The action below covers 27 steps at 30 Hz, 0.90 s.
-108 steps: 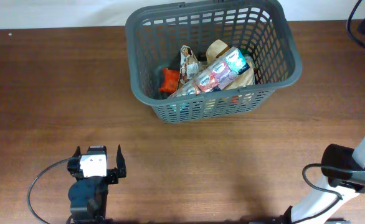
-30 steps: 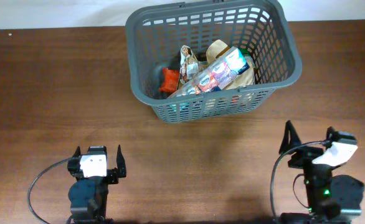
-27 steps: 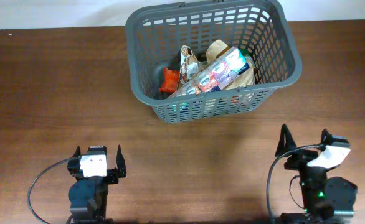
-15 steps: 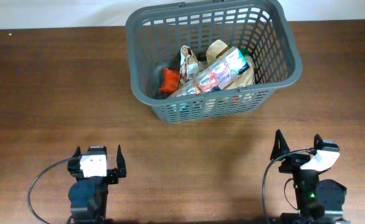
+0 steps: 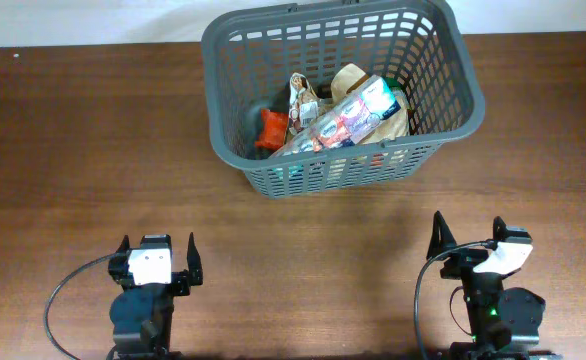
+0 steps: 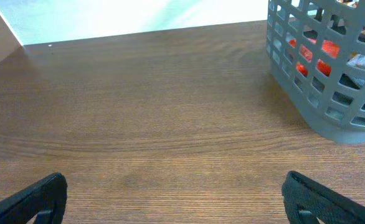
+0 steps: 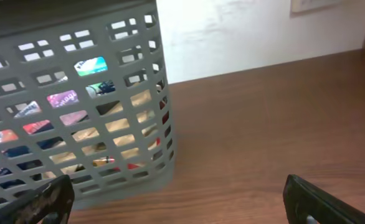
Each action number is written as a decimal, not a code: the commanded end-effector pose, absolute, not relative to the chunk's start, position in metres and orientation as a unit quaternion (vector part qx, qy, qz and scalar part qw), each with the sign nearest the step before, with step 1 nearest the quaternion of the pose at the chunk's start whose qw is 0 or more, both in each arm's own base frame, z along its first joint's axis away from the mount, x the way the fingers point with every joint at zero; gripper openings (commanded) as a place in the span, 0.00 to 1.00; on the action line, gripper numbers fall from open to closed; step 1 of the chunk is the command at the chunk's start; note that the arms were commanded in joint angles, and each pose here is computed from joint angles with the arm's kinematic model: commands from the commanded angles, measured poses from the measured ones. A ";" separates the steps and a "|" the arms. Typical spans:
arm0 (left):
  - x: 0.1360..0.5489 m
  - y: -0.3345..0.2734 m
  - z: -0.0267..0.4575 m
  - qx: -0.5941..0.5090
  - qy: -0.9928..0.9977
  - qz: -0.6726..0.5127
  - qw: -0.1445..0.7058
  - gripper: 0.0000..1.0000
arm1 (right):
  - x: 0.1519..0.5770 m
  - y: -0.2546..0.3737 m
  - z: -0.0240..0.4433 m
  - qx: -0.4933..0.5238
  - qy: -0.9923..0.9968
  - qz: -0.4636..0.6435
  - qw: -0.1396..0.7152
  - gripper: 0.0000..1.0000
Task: Pack container
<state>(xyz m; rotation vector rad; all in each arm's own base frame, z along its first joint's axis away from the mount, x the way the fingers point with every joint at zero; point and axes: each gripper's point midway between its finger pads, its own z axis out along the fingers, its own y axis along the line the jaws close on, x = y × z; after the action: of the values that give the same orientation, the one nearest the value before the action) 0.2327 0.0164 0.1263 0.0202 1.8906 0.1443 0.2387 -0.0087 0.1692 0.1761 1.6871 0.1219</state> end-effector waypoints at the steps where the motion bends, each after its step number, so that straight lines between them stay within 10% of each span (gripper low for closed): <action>1: 0.233 0.016 0.125 0.017 0.809 0.066 0.584 0.99 | 0.240 0.001 0.163 0.052 0.746 0.068 0.661 0.99; 27: 0.233 0.016 0.125 0.017 0.809 0.066 0.584 0.99 | 0.240 0.015 0.155 -0.053 0.750 0.030 0.658 0.99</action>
<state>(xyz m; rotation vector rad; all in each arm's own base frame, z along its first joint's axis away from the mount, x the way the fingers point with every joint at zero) 0.2327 0.0164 0.1263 0.0202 1.8906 0.1443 0.2402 0.0111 0.1560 -0.0936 1.7073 0.0593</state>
